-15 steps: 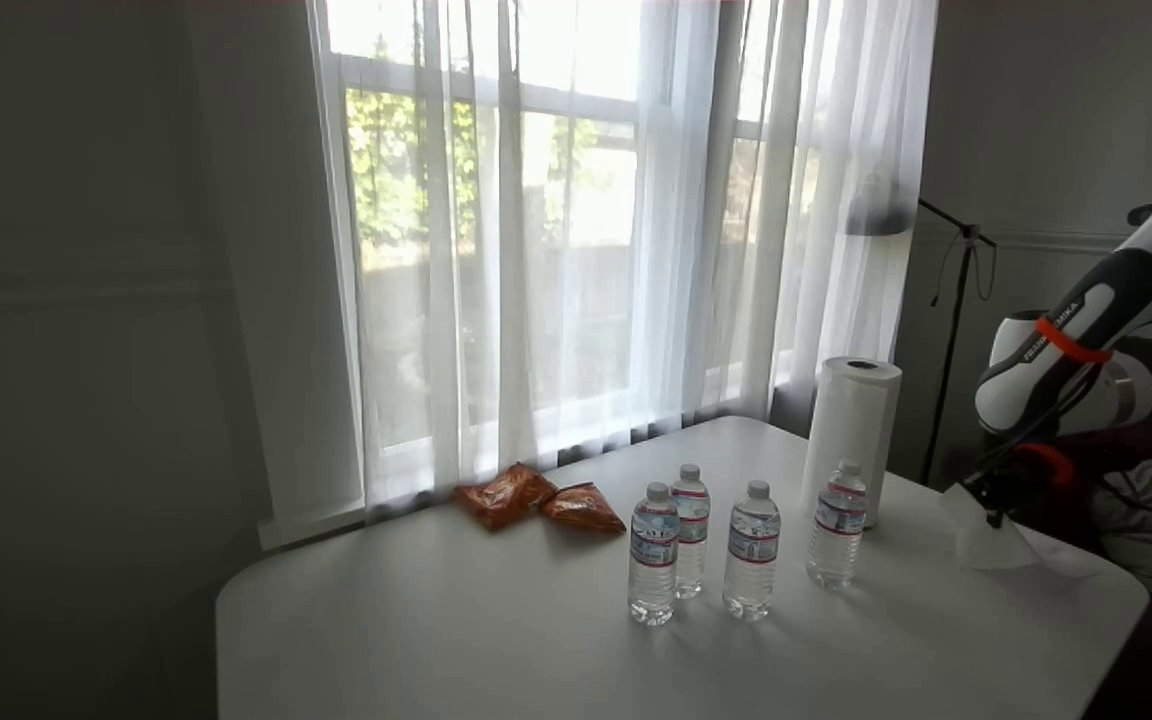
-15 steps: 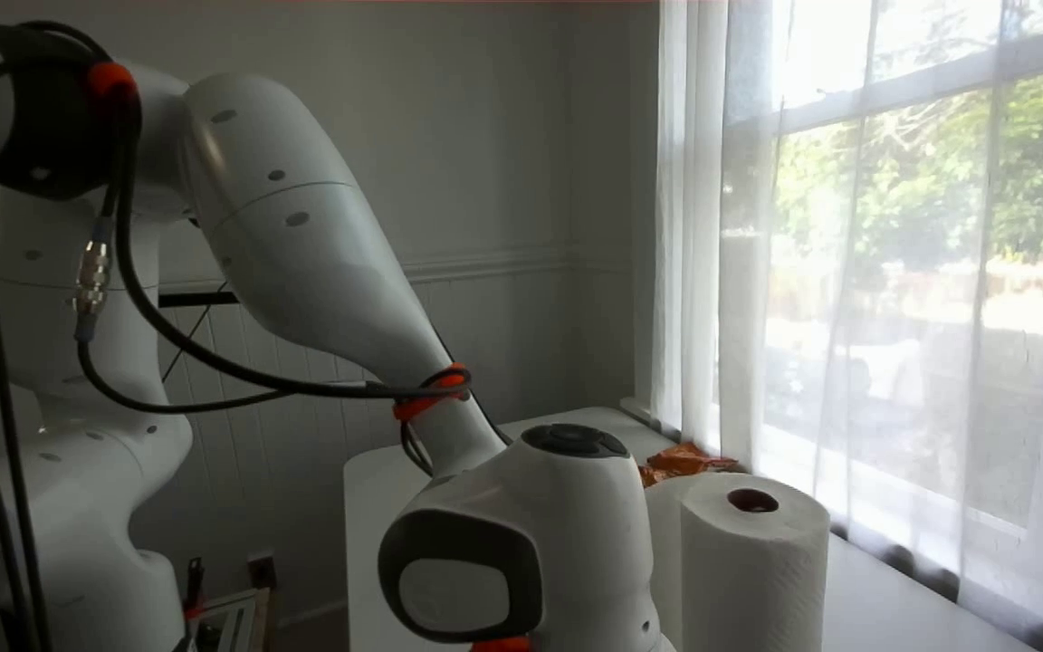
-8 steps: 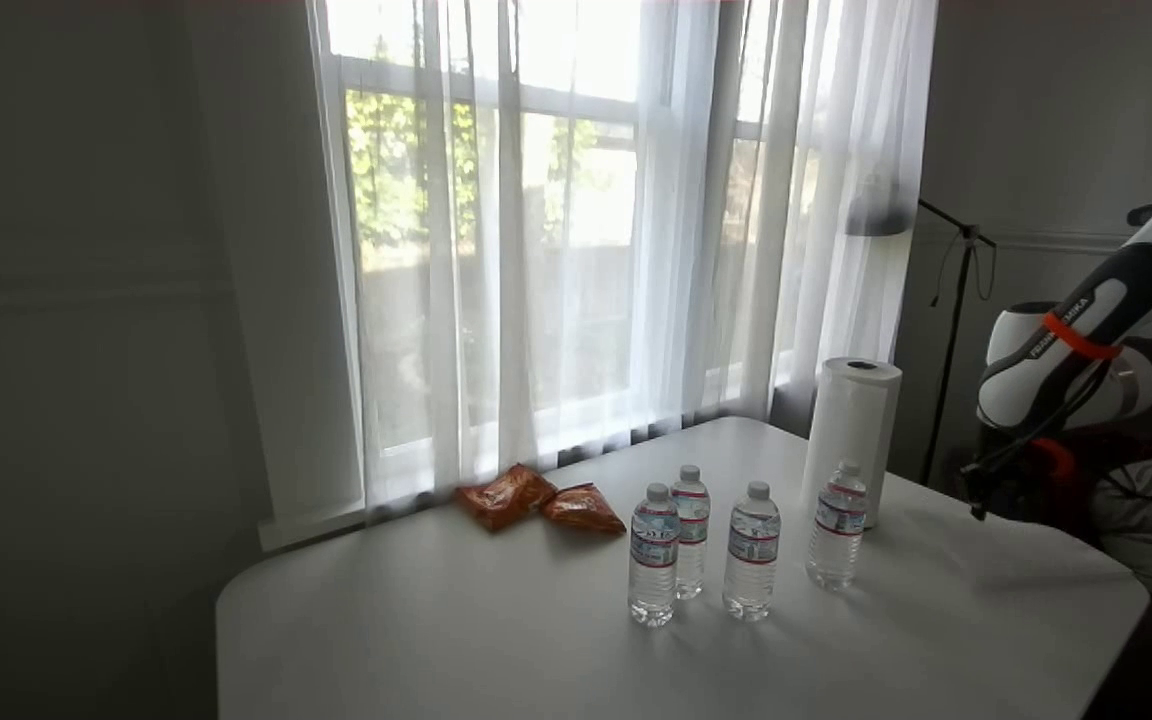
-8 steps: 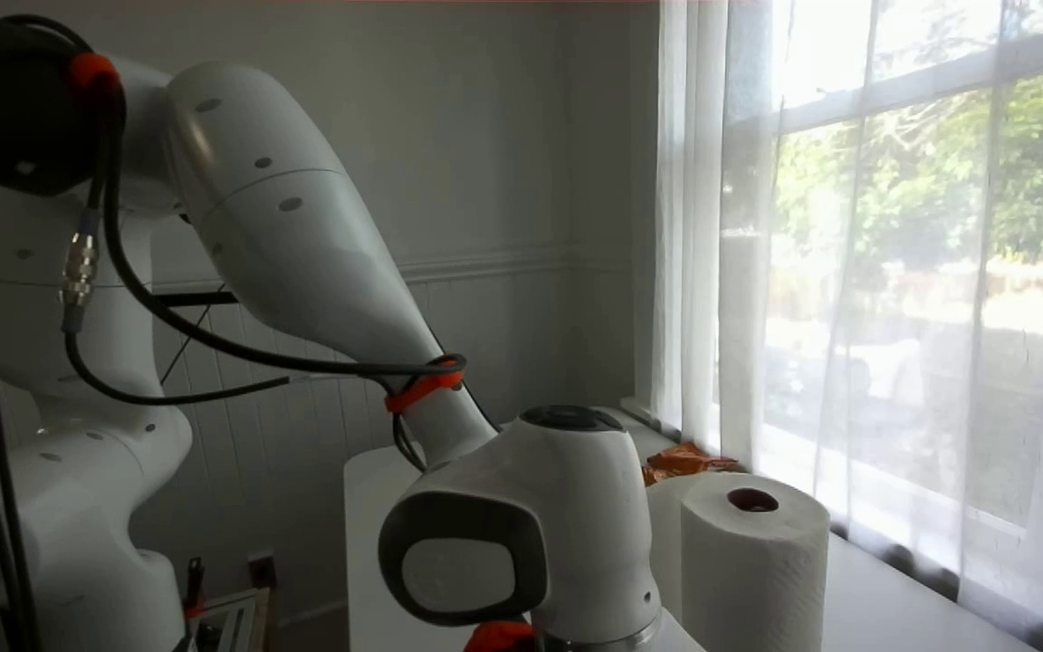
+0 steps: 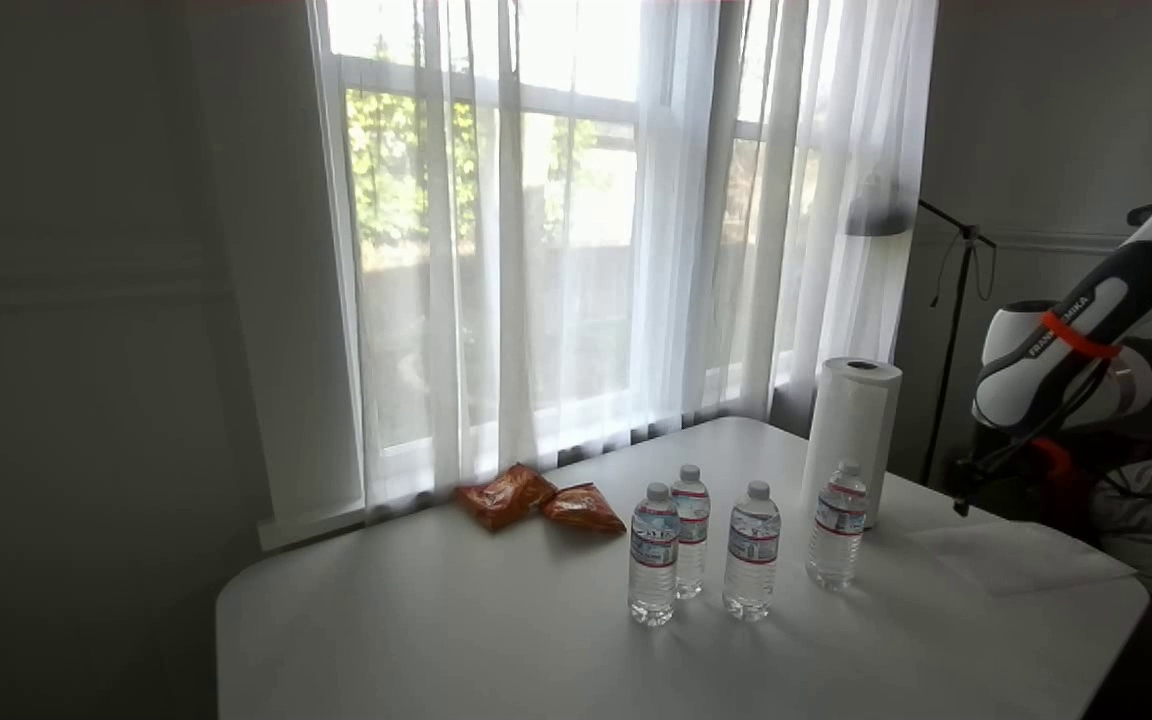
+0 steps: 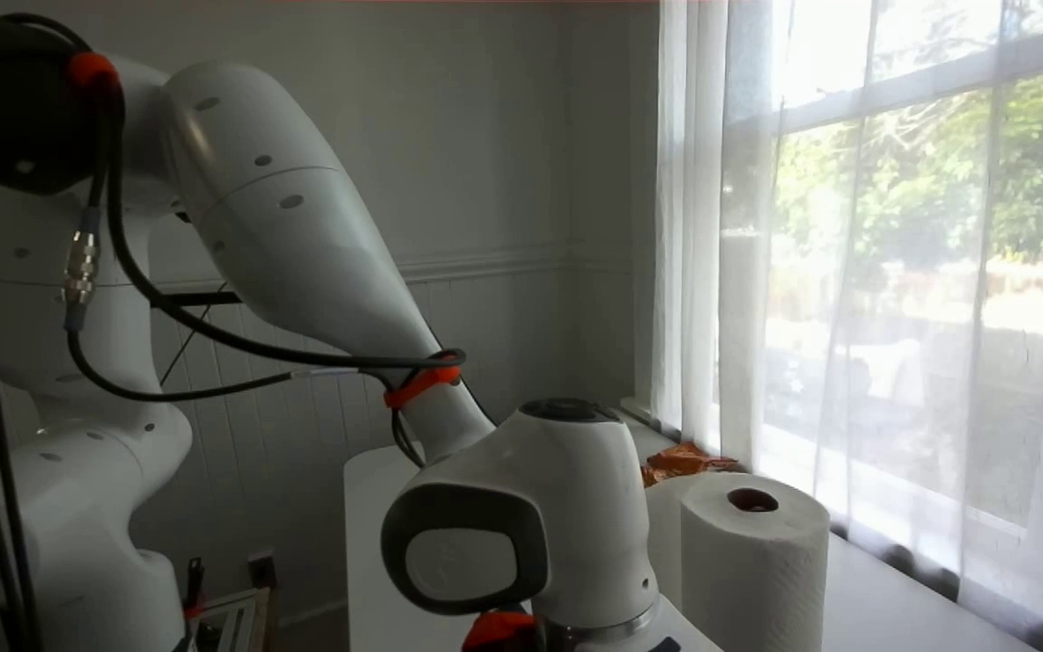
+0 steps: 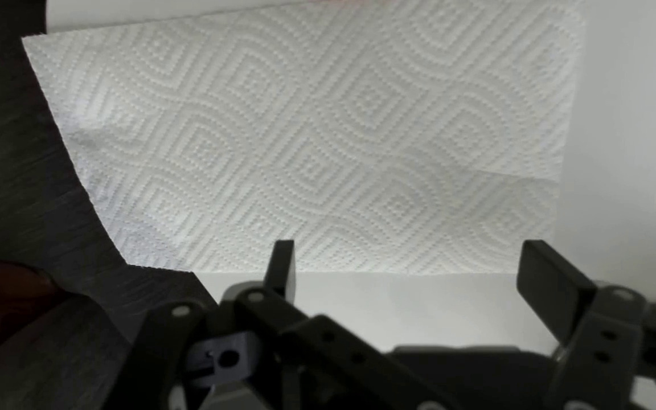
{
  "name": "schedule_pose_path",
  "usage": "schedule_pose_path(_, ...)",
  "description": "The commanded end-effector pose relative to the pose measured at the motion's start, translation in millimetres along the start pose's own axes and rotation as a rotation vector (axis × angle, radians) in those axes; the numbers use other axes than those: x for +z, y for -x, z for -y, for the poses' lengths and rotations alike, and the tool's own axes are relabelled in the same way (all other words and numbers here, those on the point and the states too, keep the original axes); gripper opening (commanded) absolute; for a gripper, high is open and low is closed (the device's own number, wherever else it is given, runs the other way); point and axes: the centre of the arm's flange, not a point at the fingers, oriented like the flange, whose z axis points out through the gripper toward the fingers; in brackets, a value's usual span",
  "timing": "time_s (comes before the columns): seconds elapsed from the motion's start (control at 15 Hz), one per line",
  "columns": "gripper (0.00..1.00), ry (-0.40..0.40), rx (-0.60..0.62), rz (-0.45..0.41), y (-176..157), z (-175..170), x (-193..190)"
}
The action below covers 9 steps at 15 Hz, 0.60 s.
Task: Move the piece of paper towel to the right
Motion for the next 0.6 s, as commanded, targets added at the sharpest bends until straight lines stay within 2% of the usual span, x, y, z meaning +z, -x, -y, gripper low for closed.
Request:
schedule_pose_path(0.0, 1.0, -0.053, -0.04, -0.008, 15, -20, -57)
schedule_pose_path(0.2, 1.0, -0.066, -0.061, 0.02, 21, -39, -113)
schedule_pose_path(0.33, 1.0, -0.042, -0.035, 0.045, 26, -50, -147)
schedule_pose_path(0.53, 1.0, -0.056, -0.007, 0.07, 33, -59, -190)
